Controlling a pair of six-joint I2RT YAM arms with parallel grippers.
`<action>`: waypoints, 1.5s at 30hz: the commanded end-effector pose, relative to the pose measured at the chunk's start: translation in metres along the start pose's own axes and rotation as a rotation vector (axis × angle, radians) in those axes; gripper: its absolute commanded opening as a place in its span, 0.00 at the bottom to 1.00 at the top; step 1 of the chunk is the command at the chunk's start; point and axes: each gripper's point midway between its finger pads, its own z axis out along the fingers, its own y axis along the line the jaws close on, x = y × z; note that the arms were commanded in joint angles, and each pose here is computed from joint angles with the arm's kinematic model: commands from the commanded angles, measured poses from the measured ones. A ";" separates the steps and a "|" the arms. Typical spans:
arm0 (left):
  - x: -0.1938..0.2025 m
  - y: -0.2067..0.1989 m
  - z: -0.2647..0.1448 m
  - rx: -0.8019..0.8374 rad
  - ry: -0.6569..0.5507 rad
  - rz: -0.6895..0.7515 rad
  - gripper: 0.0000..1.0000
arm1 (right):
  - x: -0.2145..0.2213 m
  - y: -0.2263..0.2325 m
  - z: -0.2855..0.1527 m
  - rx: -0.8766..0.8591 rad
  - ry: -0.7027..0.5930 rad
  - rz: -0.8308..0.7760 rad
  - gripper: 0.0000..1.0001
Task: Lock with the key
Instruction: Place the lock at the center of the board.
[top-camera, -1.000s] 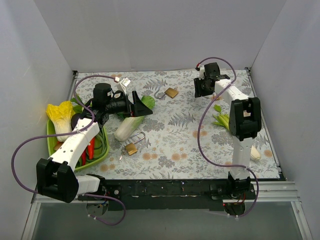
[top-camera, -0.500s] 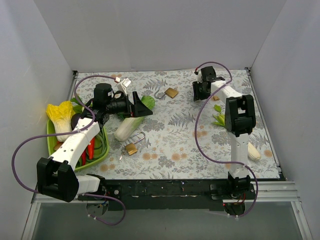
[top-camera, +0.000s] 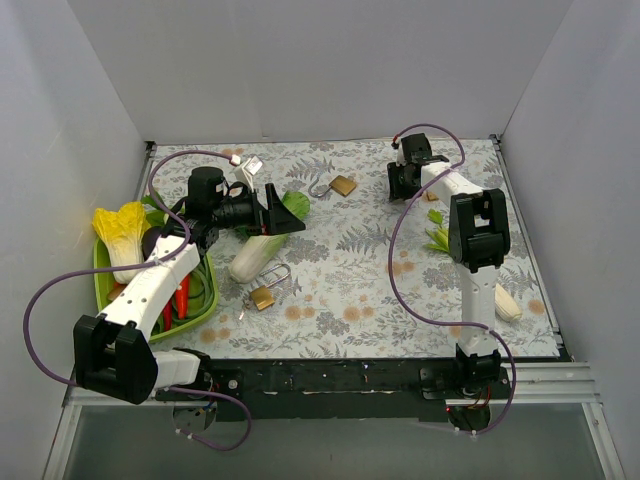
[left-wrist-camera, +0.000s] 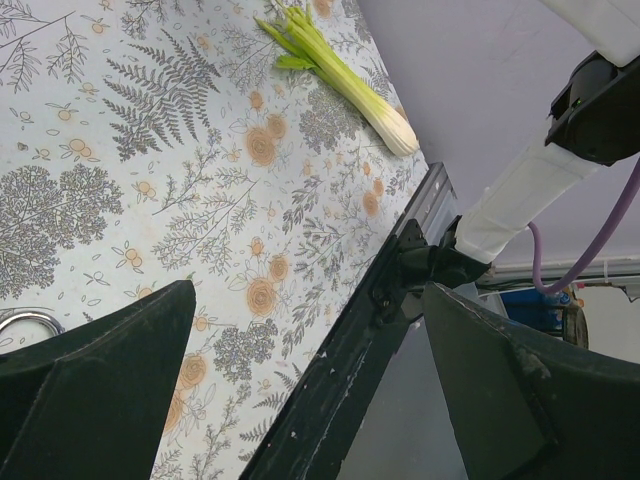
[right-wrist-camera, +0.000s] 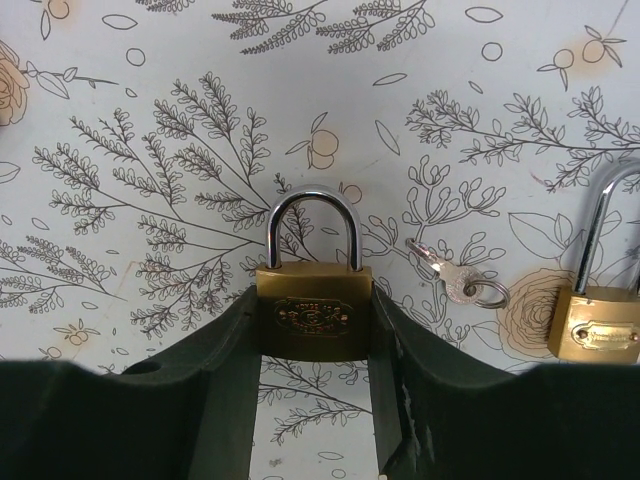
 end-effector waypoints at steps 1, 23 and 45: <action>-0.005 -0.006 -0.005 0.009 -0.018 0.035 0.98 | -0.016 -0.007 0.002 0.031 -0.046 0.020 0.27; -0.002 -0.004 -0.009 -0.018 0.005 0.083 0.98 | -0.024 0.001 -0.013 -0.018 -0.065 0.013 0.61; 0.089 0.088 -0.075 -0.376 0.457 0.603 0.98 | -0.092 0.034 -0.189 -0.183 -0.368 -0.217 0.96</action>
